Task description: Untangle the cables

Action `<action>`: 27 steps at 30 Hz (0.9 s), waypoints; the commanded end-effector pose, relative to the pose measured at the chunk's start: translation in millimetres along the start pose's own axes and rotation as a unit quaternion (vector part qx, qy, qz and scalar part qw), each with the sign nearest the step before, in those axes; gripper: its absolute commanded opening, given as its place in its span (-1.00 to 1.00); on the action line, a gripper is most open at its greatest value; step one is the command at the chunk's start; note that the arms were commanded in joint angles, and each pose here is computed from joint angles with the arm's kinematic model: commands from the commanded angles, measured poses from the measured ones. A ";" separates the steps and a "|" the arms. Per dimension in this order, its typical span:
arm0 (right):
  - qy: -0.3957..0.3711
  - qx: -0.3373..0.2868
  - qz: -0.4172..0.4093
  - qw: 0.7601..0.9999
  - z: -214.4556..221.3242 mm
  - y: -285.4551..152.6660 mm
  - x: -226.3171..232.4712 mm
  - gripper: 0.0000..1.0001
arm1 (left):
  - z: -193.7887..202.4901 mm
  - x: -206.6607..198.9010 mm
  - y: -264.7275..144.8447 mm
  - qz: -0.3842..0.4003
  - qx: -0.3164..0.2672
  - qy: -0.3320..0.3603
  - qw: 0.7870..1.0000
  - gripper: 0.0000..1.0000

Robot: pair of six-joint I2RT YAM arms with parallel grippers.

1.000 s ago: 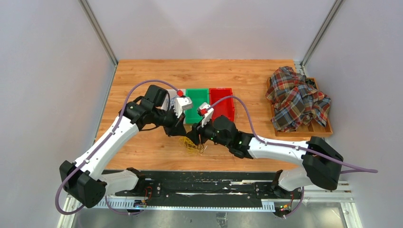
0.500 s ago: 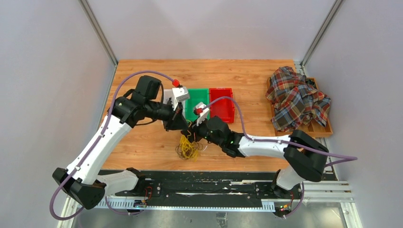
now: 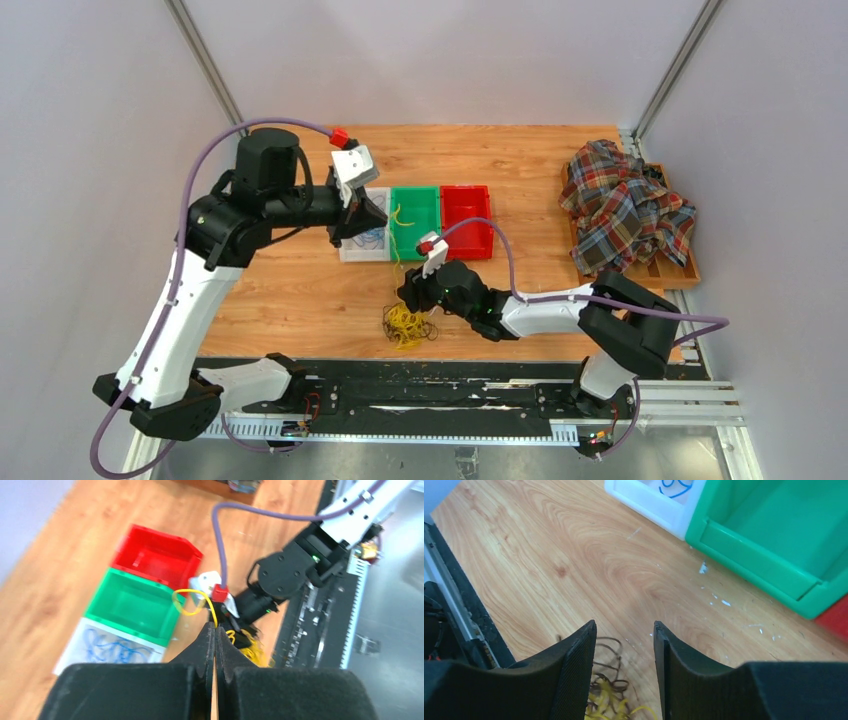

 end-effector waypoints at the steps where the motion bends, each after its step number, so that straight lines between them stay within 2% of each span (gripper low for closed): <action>1: 0.006 -0.009 0.037 0.999 5.3 -0.8 -8.1 -0.08 | -28.8 14.2 -25.0 -0.088 -0.012 0.081 0.993 -0.99; 7: -0.015 -0.016 0.097 0.995 -4.1 -10.2 -20.1 -0.07 | -48.7 23.6 -40.7 -0.137 -0.020 0.125 0.982 -0.99; 10: -0.025 -0.040 0.106 0.993 -21.2 -23.0 -22.6 -0.04 | -59.2 28.3 -48.6 -0.164 -0.027 0.146 0.975 -0.99; 11: -0.025 -0.047 0.113 0.992 -27.6 -28.0 -23.7 -0.02 | -62.3 28.8 -50.2 -0.169 -0.034 0.150 0.974 -0.99; 13: -0.017 -0.064 0.114 0.991 -42.2 -37.2 -24.4 0.17 | -66.5 27.8 -50.5 -0.167 -0.048 0.152 0.973 -0.99; 16: -0.033 -0.082 0.075 0.993 -61.7 -46.7 -15.5 0.54 | -64.1 25.0 -44.0 -0.144 -0.055 0.135 0.979 -0.99; 22: -0.043 -0.108 -0.055 0.992 -97.3 -63.8 26.4 0.61 | -65.6 26.6 -43.3 -0.148 -0.059 0.137 0.978 -0.99; 27: -0.063 -0.108 -0.137 0.983 -110.3 -55.1 58.4 0.63 | -64.6 24.9 -42.0 -0.141 -0.061 0.130 0.979 -0.99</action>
Point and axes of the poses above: each gripper's point midway between its finger pads, its own y axis out along the fingers, its own x axis along the line the jaws close on, z = x × y, the point moved 8 cm from there along -y, back along the fingers, and after that the axes turned 11 degrees about y, right-handed, at the moved point
